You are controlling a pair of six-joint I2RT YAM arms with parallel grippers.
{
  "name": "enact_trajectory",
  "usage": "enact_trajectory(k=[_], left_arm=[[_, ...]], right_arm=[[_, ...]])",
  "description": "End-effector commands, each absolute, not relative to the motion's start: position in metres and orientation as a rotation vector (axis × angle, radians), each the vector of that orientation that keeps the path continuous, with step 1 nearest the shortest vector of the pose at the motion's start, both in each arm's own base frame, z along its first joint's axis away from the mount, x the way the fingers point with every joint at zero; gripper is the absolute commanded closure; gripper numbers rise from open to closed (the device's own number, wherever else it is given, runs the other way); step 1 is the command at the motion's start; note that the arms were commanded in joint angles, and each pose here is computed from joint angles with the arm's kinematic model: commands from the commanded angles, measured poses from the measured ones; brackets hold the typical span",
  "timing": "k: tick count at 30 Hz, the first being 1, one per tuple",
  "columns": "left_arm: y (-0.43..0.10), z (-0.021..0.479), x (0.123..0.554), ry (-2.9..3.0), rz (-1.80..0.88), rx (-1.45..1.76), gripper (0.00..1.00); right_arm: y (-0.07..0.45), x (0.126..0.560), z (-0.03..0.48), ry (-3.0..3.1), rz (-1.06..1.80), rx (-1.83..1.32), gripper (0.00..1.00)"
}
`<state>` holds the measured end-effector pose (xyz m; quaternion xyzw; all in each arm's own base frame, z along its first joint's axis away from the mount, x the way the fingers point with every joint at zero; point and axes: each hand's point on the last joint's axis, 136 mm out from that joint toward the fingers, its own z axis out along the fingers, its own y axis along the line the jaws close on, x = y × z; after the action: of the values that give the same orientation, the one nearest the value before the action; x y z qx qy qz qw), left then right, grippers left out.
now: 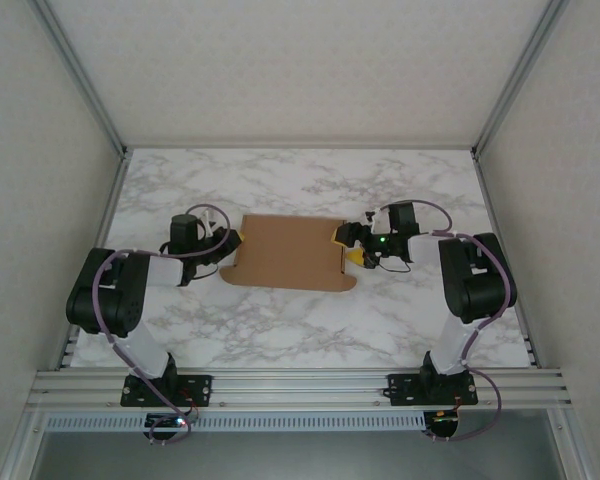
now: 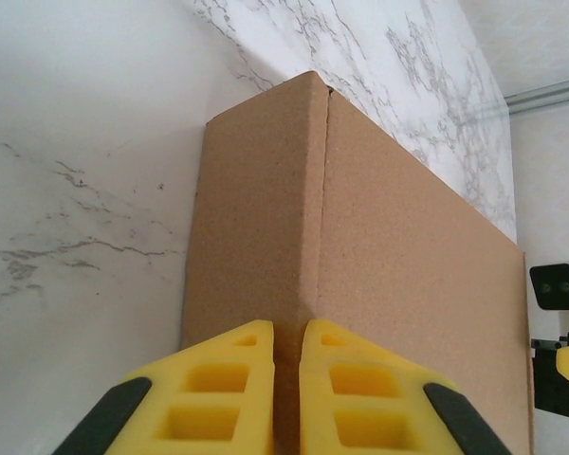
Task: Fold the paper box
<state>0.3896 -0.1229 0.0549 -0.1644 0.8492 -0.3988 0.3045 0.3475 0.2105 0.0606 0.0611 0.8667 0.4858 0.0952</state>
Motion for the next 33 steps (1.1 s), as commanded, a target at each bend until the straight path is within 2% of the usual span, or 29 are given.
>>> enact_trajectory(k=[1, 6, 13, 17, 21, 23, 28, 30, 33], left_arm=[[-0.101, -0.014, 0.351, 2.483, -0.913, -0.646, 0.92], [-0.097, -0.017, 0.350, 2.487, -0.905, -0.656, 0.92], [-0.099, -0.012, 0.354, 2.482, -0.912, -0.629, 0.92], [-0.103, -0.007, 0.357, 2.473, -0.915, -0.603, 0.92], [-0.104, 0.010, 0.363, 2.435, -0.919, -0.587, 0.89], [-0.101, 0.025, 0.367, 2.417, -0.889, -0.567, 0.82], [-0.086, 0.084, 0.376, 2.339, -0.739, -0.472, 0.61], [-0.081, 0.118, 0.378, 2.278, -0.646, -0.399, 0.57], [-0.099, 0.170, 0.374, 2.190, -0.481, -0.109, 0.52]], right_arm=[[0.204, 0.339, 0.055, 2.605, 1.410, 0.210, 0.09], [0.230, 0.333, 0.064, 2.587, 1.592, 0.118, 0.10], [0.261, 0.332, 0.084, 2.553, 1.678, -0.011, 0.15], [0.269, 0.342, 0.098, 2.508, 1.746, 0.016, 0.23], [0.270, 0.345, 0.104, 2.493, 1.752, 0.068, 0.35], [0.263, 0.346, 0.105, 2.505, 1.708, 0.126, 0.44], [0.249, 0.348, 0.123, 2.488, 1.649, 0.236, 0.57], [0.245, 0.347, 0.127, 2.509, 1.611, 0.262, 0.59], [0.242, 0.346, 0.129, 2.543, 1.577, 0.296, 0.59]])
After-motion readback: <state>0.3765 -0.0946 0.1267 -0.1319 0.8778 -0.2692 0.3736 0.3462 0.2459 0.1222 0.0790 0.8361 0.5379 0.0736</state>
